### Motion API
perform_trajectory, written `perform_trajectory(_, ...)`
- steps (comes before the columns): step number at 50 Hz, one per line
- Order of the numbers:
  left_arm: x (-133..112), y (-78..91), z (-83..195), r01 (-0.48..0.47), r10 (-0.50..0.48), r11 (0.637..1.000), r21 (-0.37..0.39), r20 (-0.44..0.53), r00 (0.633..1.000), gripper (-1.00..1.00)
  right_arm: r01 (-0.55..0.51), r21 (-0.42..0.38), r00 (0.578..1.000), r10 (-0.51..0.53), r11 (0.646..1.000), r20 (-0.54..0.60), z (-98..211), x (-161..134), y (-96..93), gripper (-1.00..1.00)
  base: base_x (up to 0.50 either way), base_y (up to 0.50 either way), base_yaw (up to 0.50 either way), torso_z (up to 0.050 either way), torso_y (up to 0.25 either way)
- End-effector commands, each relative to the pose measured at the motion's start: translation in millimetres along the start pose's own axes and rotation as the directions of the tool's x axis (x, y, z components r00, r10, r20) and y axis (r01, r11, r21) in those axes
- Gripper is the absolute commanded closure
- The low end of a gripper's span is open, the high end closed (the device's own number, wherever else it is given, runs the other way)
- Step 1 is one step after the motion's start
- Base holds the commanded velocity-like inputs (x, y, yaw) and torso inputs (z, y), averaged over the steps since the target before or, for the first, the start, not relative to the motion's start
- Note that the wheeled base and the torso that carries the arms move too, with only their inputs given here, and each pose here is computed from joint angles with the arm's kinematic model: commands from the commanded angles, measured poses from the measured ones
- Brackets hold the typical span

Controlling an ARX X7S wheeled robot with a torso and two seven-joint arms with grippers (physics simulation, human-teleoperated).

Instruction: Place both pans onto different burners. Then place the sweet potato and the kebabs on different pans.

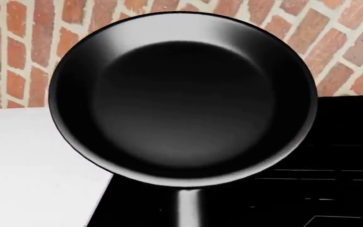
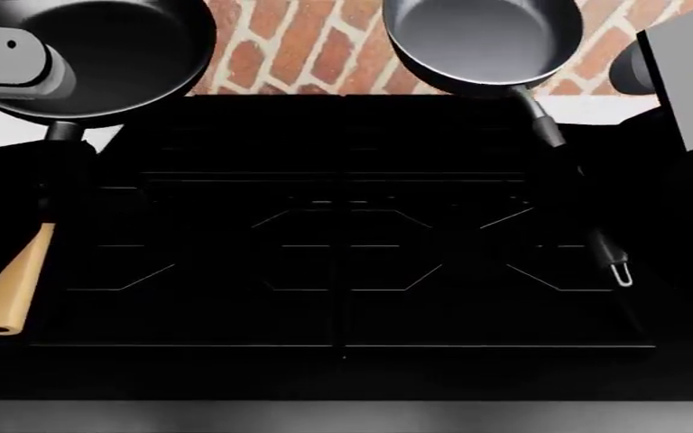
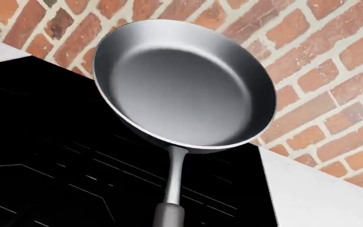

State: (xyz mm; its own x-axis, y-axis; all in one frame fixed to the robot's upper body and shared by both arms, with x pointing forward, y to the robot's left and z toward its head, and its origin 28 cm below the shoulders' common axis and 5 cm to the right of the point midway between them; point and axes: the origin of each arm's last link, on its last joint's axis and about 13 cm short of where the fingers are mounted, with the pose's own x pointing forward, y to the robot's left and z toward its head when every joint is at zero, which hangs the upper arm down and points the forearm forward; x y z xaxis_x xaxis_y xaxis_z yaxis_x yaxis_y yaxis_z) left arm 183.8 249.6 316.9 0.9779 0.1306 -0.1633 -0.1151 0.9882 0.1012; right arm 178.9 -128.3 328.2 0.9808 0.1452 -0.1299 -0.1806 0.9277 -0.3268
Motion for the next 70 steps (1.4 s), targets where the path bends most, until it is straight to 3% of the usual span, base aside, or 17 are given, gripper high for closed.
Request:
perform_trajectory(1, -6.0, 9.1, 24.1, -0.066, 0.076, 0.995, -0.073, 0.146, 0.986, 1.00, 0.141, 0.029, 0.987, -0.143, 0.990, 0.077, 5.1, 0.2, -9.6, 1.00, 0.00, 0.00, 0.00, 0.000, 0.000)
perform_trajectory(12, -6.5, 9.4, 23.9, -0.066, 0.076, 0.995, -0.074, 0.145, 0.986, 1.00, 0.160, 0.051, 0.983, -0.164, 0.986, 0.083, 5.0, -2.1, -11.3, 1.00, 0.00, 0.00, 0.00, 0.003, 0.007)
perform_trajectory(20, -6.6, 9.5, 22.9, -0.066, 0.075, 0.995, -0.072, 0.143, 0.987, 1.00, 0.148, 0.011, 0.987, -0.148, 0.989, 0.059, 7.6, -6.8, -10.6, 1.00, 0.00, 0.00, 0.00, 0.001, 0.007)
perform_trajectory(33, -6.5, 10.0, 22.8, -0.067, 0.077, 0.995, -0.074, 0.143, 0.987, 1.00, 0.108, -0.099, 0.982, -0.122, 0.989, -0.142, -12.3, -13.0, -8.6, 1.00, 0.00, 0.00, 0.00, 0.002, 0.007)
perform_trajectory(45, -6.6, 10.0, 23.7, -0.067, 0.077, 0.995, -0.076, 0.146, 0.986, 1.00, 0.093, -0.110, 0.977, -0.112, 0.990, -0.182, -24.9, -21.7, -7.9, 1.00, 0.00, 0.00, 0.00, 0.002, 0.006)
perform_trajectory(70, -6.7, 9.5, 23.3, -0.067, 0.078, 0.995, -0.075, 0.145, 0.986, 1.00, 0.039, -0.084, 0.966, -0.059, 0.996, -0.251, -58.5, -11.4, 1.1, 1.00, 0.00, 0.00, 0.00, 0.002, 0.007)
